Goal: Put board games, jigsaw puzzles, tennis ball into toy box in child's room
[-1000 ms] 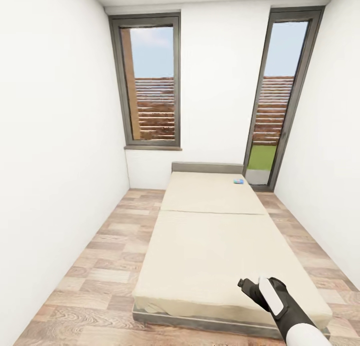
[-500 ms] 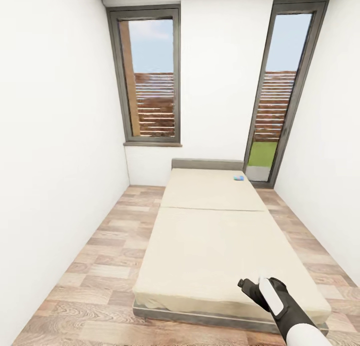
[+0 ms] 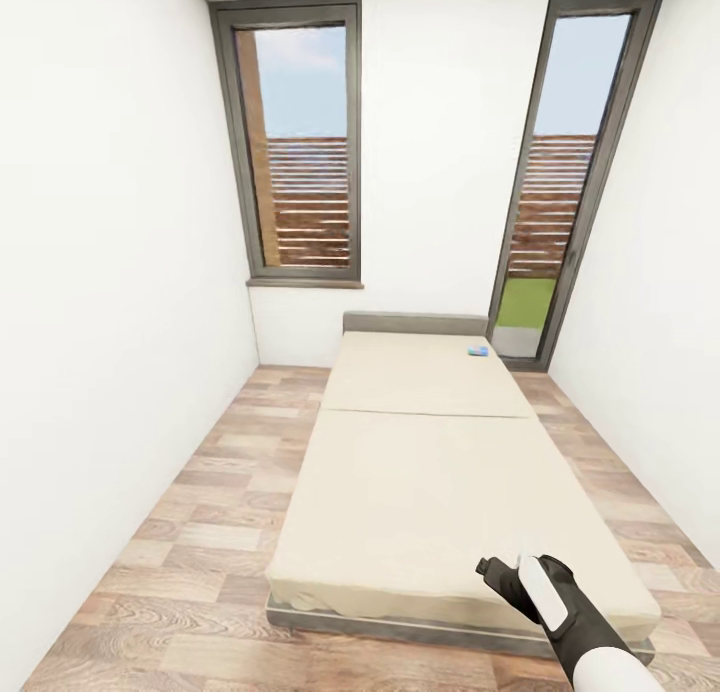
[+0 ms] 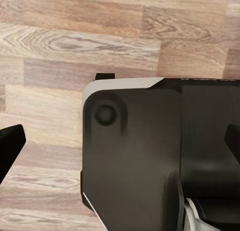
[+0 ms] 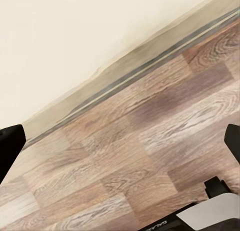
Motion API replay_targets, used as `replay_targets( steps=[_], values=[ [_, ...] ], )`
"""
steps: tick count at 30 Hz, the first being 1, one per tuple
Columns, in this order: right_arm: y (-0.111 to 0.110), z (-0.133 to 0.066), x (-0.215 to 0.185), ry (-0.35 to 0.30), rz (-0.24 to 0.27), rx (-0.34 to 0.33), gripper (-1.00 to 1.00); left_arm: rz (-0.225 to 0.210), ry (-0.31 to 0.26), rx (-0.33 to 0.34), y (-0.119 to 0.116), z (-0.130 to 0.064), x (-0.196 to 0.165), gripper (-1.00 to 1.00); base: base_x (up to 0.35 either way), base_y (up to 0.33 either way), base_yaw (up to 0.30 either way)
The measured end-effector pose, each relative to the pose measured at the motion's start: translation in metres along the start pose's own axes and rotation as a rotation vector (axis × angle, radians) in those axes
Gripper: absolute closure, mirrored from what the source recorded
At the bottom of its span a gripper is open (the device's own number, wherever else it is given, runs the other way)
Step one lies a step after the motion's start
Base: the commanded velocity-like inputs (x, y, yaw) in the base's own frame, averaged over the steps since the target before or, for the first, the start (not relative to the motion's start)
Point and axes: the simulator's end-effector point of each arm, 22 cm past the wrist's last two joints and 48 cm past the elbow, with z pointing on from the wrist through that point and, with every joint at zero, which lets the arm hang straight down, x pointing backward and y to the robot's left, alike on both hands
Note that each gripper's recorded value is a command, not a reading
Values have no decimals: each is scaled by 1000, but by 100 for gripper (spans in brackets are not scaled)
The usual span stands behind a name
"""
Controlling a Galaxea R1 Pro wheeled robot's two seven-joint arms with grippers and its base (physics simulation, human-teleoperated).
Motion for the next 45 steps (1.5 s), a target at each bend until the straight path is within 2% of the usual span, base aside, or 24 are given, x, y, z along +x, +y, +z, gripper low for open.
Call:
replay_targets(
  steps=[8,23,45],
  values=[
    [-2,1,-1,0,0,4,-100,0,1,-3,2,0,0,-100,0,0,-32],
    [-10,3,-6,-5,1,-1,-100,14,0,4,1,1,0,-100,0,-20,-167],
    [-10,3,-7,-6,-2,-2,-100,24,-5,5,-2,1,-1,-100,0,-283,-8]
  ],
)
